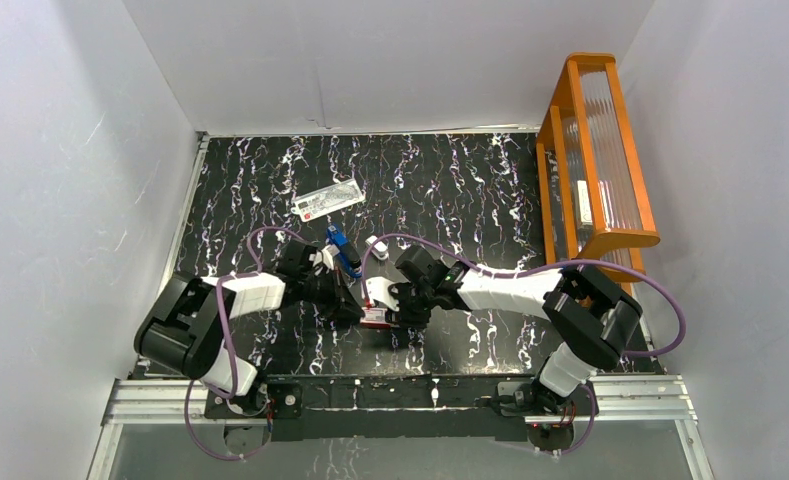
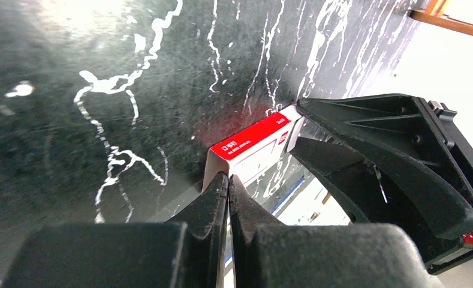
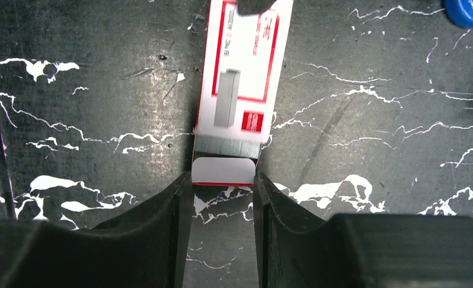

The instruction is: Load the staples into the stapler

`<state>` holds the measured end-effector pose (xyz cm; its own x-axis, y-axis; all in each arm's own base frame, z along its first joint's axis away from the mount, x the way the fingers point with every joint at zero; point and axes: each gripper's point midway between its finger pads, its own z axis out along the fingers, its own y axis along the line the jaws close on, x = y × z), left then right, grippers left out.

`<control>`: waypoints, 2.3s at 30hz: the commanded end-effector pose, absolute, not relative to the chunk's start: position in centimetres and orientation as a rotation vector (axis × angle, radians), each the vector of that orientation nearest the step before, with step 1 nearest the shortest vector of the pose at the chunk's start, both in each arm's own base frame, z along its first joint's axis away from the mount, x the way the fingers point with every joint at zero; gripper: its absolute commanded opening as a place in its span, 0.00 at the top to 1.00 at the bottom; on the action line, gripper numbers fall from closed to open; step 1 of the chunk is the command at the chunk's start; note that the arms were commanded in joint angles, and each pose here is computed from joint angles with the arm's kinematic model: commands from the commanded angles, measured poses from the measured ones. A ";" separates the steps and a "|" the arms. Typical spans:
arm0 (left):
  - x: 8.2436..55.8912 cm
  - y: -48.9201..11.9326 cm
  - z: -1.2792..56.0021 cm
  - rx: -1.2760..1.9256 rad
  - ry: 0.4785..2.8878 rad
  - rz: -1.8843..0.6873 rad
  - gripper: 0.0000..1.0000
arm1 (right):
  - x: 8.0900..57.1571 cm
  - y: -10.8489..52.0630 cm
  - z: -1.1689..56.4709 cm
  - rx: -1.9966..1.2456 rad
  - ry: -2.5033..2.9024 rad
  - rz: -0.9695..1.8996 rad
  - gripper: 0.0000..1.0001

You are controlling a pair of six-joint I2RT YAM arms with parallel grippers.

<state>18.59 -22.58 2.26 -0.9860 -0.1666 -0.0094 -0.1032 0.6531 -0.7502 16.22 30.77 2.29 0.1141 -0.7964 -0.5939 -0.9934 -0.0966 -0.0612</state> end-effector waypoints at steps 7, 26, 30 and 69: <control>18.9 -19.1 5.1 -0.161 2.889 -1.040 1.00 | 15.0 28.4 1.2 -2.064 1.816 0.538 0.55; 21.4 -13.5 4.1 -0.285 2.966 -0.669 1.00 | 14.8 30.0 2.5 -1.966 1.853 0.615 0.19; 21.6 -11.7 3.5 -0.420 2.962 -0.505 1.00 | 15.3 31.9 2.9 -1.919 1.835 0.641 0.19; 24.6 -5.2 4.0 -0.964 2.576 -0.334 0.67 | 25.8 26.0 2.8 -1.430 2.133 0.274 0.19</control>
